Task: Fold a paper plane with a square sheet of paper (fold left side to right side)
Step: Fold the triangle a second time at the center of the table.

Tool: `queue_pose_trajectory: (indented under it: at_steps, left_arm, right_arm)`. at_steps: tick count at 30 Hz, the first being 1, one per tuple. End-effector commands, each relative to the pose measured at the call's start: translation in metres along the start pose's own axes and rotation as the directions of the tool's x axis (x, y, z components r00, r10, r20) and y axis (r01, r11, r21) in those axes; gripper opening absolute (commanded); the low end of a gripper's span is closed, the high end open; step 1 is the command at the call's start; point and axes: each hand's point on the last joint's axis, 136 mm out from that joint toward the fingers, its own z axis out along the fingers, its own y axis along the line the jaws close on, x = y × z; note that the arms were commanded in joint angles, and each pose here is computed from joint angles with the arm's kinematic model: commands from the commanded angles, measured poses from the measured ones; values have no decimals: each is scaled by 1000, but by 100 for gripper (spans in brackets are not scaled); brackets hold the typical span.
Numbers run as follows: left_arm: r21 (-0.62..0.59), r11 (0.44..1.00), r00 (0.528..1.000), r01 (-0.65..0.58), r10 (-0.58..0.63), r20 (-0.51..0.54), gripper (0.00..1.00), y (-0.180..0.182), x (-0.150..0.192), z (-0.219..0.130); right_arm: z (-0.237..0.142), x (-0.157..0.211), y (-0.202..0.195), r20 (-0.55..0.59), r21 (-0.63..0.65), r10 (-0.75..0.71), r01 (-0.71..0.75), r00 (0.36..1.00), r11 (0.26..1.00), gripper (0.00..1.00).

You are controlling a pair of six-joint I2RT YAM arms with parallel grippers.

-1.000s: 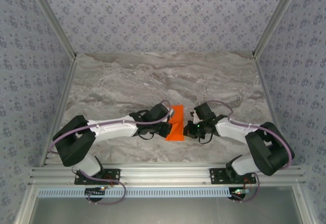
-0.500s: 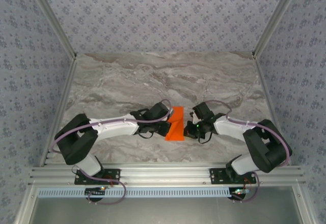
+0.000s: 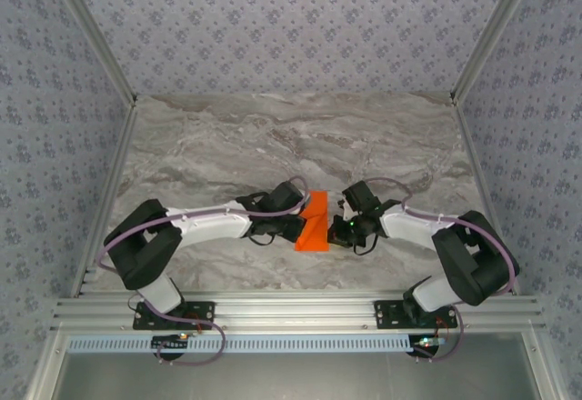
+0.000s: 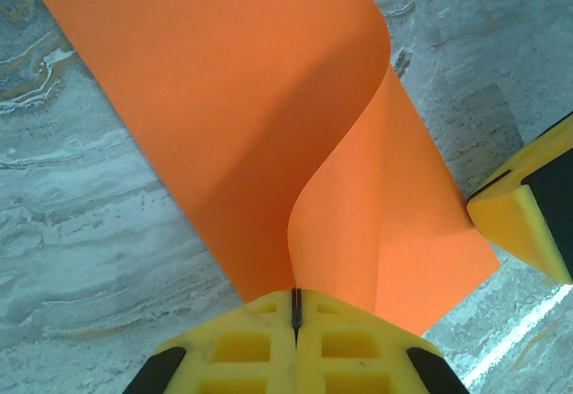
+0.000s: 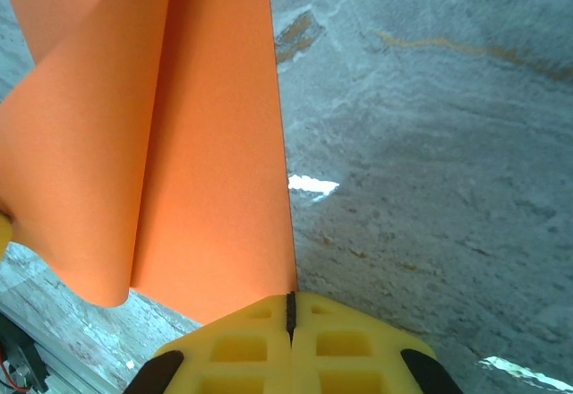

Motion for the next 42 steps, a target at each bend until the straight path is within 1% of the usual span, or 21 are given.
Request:
queue_pose_trajectory:
  at_steps: [1, 42]
  left_arm:
    - [-12, 1000, 1000, -16, 16, 6, 0, 1, -10, 0]
    - [-76, 996, 999, -50, 49, -17, 0, 10, -14, 13]
  right_arm:
    - [8, 9, -13, -36, 70, -7, 9, 999, 998, 0]
    - [10, 16, -18, -72, 110, -18, 26, 997, 994, 0]
